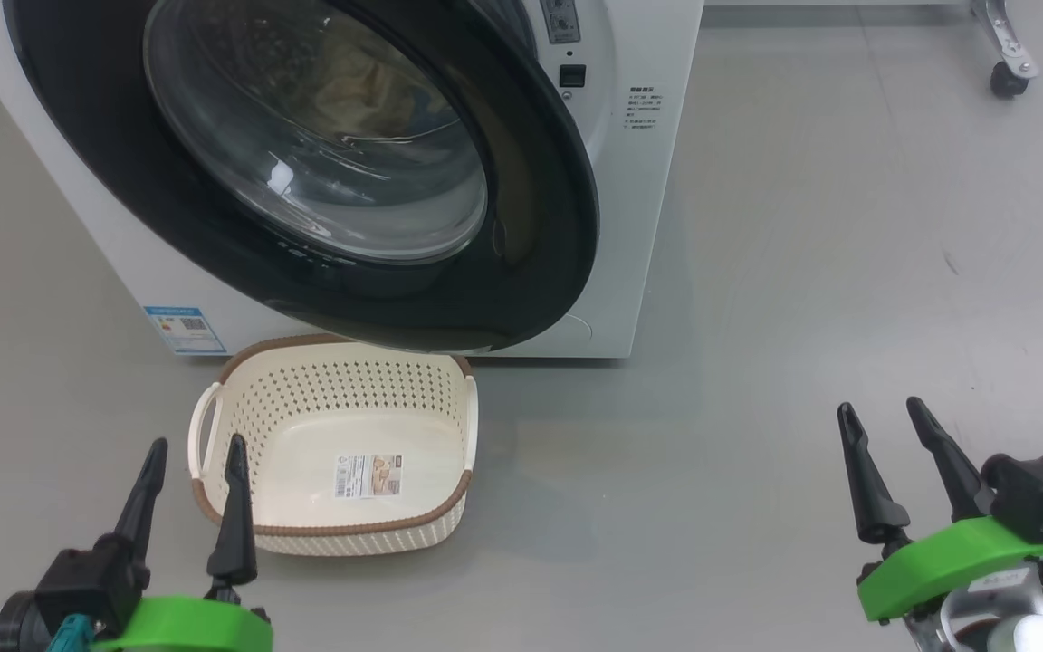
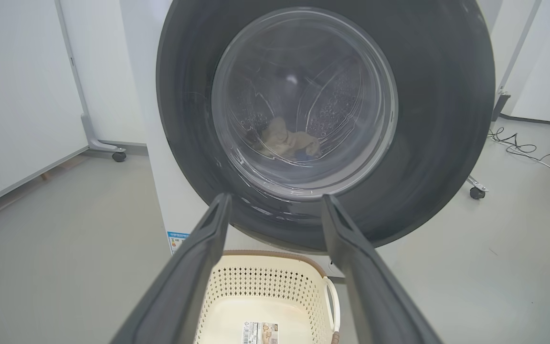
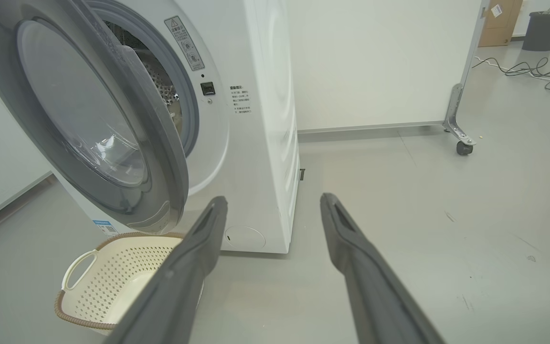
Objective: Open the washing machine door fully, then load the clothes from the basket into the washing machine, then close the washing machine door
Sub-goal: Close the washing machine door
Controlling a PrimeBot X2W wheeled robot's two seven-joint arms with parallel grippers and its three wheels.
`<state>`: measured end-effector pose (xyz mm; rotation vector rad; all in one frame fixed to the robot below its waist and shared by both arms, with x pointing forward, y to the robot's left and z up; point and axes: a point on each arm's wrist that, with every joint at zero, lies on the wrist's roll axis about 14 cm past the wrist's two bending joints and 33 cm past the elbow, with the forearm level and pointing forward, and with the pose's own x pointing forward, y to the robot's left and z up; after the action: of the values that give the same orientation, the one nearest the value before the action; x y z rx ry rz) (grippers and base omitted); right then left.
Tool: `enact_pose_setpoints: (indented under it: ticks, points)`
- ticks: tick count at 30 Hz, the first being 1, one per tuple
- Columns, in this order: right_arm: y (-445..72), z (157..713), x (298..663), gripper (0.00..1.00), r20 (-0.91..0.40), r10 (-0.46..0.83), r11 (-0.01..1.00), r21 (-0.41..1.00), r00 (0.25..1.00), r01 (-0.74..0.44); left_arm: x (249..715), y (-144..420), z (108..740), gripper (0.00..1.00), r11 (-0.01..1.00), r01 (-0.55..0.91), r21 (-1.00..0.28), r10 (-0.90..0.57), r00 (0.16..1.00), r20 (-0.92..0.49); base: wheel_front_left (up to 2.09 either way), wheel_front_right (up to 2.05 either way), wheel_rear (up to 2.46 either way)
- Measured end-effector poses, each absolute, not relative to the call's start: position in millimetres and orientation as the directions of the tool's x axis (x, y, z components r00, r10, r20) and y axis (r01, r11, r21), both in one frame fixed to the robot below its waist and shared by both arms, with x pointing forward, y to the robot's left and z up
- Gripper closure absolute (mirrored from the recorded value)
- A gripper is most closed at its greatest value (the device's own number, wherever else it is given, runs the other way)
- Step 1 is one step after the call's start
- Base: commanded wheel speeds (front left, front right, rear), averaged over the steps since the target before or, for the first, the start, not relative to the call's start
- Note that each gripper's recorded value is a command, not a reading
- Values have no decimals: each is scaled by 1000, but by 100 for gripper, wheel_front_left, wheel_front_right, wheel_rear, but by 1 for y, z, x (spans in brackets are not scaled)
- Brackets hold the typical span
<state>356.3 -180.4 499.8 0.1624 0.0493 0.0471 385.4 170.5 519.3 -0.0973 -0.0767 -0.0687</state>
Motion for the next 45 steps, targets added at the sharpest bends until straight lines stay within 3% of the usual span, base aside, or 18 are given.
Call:
enact_pose_setpoints:
  ticks: [42, 43, 44, 45]
  points:
    - [-170, 488, 368, 2, -85, 86, 988, 132, 993, -75, 376, 167, 501, 0, 995, 73, -72, -70, 996, 46, 0, 0, 0]
    - [-170, 488, 369, 22, -85, 86, 988, 132, 993, -75, 376, 168, 502, 0, 995, 71, -72, -68, 997, 47, 0, 0, 0]
    - [-170, 488, 369, 61, -85, 86, 989, 132, 993, -74, 376, 168, 502, 0, 995, 70, -69, -67, 997, 48, 0, 0, 0]
    - [-170, 488, 370, 91, -86, 86, 989, 131, 993, -74, 376, 168, 502, 0, 995, 68, -67, -65, 997, 49, 0, 0, 0]
